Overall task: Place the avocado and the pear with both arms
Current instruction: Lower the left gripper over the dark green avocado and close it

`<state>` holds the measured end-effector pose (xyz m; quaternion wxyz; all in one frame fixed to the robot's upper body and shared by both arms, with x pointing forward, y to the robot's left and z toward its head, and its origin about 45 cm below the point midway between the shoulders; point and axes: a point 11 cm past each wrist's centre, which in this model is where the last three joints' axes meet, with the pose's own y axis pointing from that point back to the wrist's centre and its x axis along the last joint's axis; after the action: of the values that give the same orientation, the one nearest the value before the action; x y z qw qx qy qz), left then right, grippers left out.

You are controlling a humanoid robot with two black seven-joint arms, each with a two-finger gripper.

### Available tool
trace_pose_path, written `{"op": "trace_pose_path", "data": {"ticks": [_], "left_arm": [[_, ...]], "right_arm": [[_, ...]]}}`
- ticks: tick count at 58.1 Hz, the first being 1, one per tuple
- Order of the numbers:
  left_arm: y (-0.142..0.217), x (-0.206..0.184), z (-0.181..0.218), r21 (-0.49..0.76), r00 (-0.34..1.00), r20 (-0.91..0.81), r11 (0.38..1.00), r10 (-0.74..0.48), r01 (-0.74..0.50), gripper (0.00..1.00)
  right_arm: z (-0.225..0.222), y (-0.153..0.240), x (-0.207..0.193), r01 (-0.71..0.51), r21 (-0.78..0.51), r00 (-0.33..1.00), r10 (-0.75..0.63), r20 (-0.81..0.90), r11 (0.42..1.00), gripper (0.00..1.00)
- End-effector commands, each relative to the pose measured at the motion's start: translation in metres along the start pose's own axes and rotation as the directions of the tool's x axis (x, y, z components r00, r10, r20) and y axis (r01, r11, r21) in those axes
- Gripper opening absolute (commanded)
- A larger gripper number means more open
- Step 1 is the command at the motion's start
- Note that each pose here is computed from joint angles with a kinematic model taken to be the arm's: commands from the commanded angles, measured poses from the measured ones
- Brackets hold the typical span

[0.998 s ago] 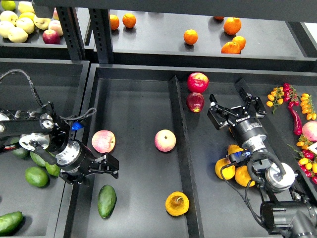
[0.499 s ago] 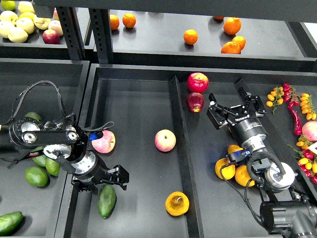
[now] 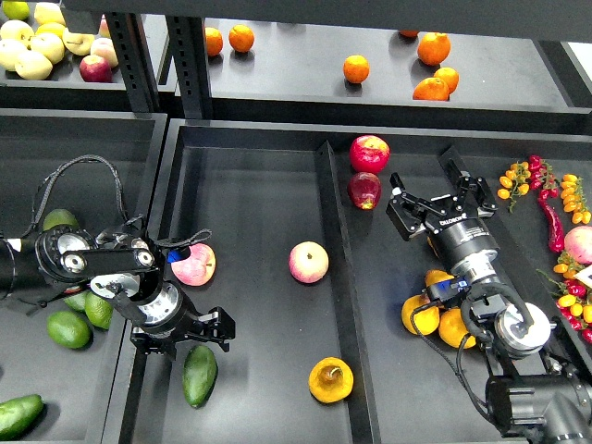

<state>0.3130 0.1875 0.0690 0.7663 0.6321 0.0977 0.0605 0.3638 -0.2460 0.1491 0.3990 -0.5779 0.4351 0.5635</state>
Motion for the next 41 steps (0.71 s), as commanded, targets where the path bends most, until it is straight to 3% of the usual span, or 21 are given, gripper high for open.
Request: {"op": "trace_pose_path", "data": {"ticks": [1,41], "left_arm": [[-0.005,-0.005,0.002,0.000,1.000,0.005,1.000,-0.011,0.011,0.99],[-0.037,-0.025,-0.005,0.029,0.999,-0.015,0.998,-0.052,0.052,0.99]], "right_arm": [[-0.001,0.000,0.000,0.000,0.002,1.000,0.000,0.000,1.000,0.99],[0.001,0.003,0.000,0.002,-0.003,1.000,-0.002,0.001,1.000,0.99]]}}
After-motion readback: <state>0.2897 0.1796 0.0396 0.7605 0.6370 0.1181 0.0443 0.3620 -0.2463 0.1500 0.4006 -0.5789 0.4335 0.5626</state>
